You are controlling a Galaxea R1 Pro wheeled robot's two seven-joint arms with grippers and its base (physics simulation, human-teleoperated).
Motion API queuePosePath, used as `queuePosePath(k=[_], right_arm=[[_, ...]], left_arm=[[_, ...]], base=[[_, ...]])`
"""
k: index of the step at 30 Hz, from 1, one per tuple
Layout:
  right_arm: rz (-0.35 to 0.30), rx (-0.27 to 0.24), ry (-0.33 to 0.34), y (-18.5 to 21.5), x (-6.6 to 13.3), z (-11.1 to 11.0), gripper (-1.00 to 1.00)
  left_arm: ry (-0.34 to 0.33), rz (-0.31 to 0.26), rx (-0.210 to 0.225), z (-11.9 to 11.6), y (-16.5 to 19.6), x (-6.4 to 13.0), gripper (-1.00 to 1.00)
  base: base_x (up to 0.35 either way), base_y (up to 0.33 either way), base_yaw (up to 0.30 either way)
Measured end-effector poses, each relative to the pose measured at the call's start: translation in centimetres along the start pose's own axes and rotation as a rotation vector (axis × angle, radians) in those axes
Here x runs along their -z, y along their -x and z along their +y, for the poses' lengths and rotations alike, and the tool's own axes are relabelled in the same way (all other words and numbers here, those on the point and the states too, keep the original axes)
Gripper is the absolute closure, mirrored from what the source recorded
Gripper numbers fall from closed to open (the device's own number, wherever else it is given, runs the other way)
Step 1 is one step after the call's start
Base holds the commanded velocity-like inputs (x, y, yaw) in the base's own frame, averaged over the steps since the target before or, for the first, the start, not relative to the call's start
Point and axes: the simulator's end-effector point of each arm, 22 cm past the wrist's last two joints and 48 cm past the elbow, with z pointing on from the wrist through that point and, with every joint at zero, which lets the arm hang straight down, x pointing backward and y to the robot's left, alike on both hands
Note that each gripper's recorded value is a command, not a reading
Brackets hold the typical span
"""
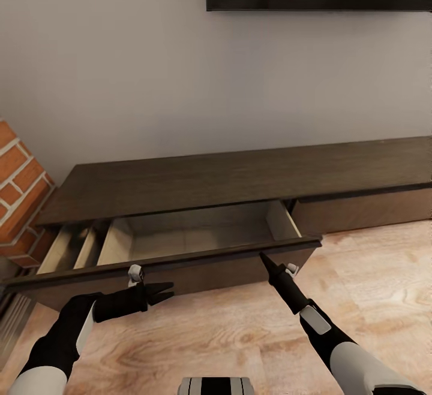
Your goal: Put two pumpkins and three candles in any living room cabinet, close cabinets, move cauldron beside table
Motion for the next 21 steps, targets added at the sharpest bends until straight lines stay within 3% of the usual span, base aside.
queuePosePath(k=[21], right_arm=[[-0.035,-0.017,-0.005,0.9,0.07,-0.1,1.0]], left_arm=[[-0.001,0.0,0.0,-0.02,-0.01,-0.05,-1.0]], base=[[-0.142,0.0,0.0]])
